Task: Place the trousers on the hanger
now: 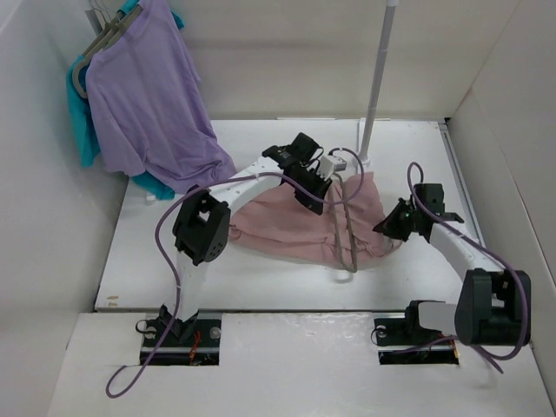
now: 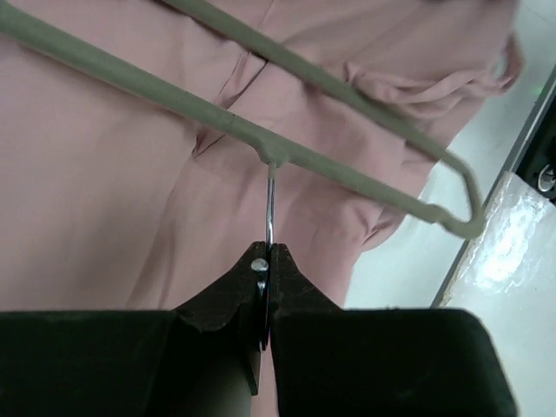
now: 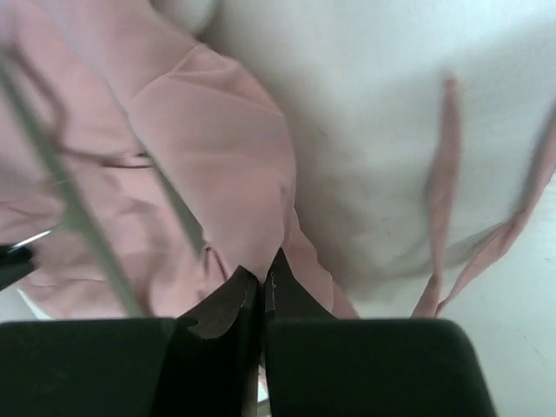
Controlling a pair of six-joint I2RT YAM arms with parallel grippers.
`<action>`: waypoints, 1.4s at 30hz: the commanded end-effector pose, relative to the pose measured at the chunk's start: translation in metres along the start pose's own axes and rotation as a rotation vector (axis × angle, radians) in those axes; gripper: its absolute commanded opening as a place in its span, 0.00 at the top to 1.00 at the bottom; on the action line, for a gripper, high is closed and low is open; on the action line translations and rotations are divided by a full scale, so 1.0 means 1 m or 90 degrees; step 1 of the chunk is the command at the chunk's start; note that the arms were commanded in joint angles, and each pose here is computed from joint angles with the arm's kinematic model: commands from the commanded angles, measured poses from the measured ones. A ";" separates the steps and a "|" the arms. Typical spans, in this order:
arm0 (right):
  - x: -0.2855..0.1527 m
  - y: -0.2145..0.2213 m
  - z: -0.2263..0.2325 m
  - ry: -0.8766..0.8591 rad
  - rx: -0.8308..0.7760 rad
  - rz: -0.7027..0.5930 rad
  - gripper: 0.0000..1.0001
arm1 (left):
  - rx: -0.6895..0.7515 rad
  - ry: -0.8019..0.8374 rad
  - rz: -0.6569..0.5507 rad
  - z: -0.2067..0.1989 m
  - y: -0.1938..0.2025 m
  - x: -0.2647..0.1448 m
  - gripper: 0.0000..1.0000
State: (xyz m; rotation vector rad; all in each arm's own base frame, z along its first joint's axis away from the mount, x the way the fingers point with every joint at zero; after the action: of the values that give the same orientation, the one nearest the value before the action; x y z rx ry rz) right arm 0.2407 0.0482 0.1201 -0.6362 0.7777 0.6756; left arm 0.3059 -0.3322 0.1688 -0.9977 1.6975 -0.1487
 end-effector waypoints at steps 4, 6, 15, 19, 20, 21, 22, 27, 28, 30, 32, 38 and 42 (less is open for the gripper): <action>-0.057 -0.032 0.038 -0.041 -0.124 -0.139 1.00 | 0.013 -0.091 -0.041 -0.003 -0.014 -0.034 1.00; -0.066 -0.028 0.059 -0.073 -0.176 -0.150 1.00 | 0.010 -0.090 -0.036 -0.001 -0.009 -0.030 1.00; -0.020 0.052 0.123 -0.269 -0.307 0.011 1.00 | 0.001 -0.066 -0.010 0.004 0.003 -0.013 1.00; 0.023 0.076 0.106 -0.268 -0.286 0.077 1.00 | 0.002 -0.057 0.008 0.006 0.013 -0.008 1.00; 0.031 0.079 0.102 -0.268 -0.285 0.086 1.00 | -0.003 -0.056 0.016 0.006 0.018 -0.006 1.00; 0.048 0.085 0.089 -0.234 -0.274 0.117 1.00 | -0.006 -0.062 0.022 0.008 0.021 -0.005 1.00; 0.054 0.087 0.084 -0.219 -0.269 0.130 1.00 | -0.006 -0.063 0.023 0.008 0.021 -0.005 1.00; 0.080 0.092 0.052 -0.187 -0.229 0.156 1.00 | 0.002 -0.063 0.020 0.007 0.025 -0.005 1.00; 0.088 0.096 0.044 -0.162 -0.221 0.171 1.00 | -0.001 -0.062 0.025 0.008 0.028 -0.004 1.00; 0.098 0.097 0.043 -0.145 -0.222 0.180 1.00 | -0.002 -0.041 0.022 0.004 0.028 -0.003 1.00; 0.109 0.098 0.033 -0.109 -0.188 0.186 1.00 | 0.004 -0.015 0.030 0.000 0.031 -0.004 1.00; 0.116 0.102 0.037 -0.112 -0.217 0.182 0.94 | 0.027 0.024 -0.001 -0.012 0.022 -0.014 1.00; 0.102 0.096 0.052 -0.025 -0.283 0.166 0.79 | 0.009 -0.022 0.024 0.002 0.025 -0.004 1.00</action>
State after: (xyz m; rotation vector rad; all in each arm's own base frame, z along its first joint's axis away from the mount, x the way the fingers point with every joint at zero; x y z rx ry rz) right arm 0.2676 0.1876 0.0764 -0.6782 0.4392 1.1260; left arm 0.3060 -0.2976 0.1492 -0.9665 1.6562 -0.0553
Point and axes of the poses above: each gripper's point midway between its finger pads, its own x axis out along the fingers, its own z axis along the line the jaws close on, y = z × x, the point moved 7 cm from there along -x, back along the fingers, and after that the axes turned 2 degrees about x, right-handed, at the moved point
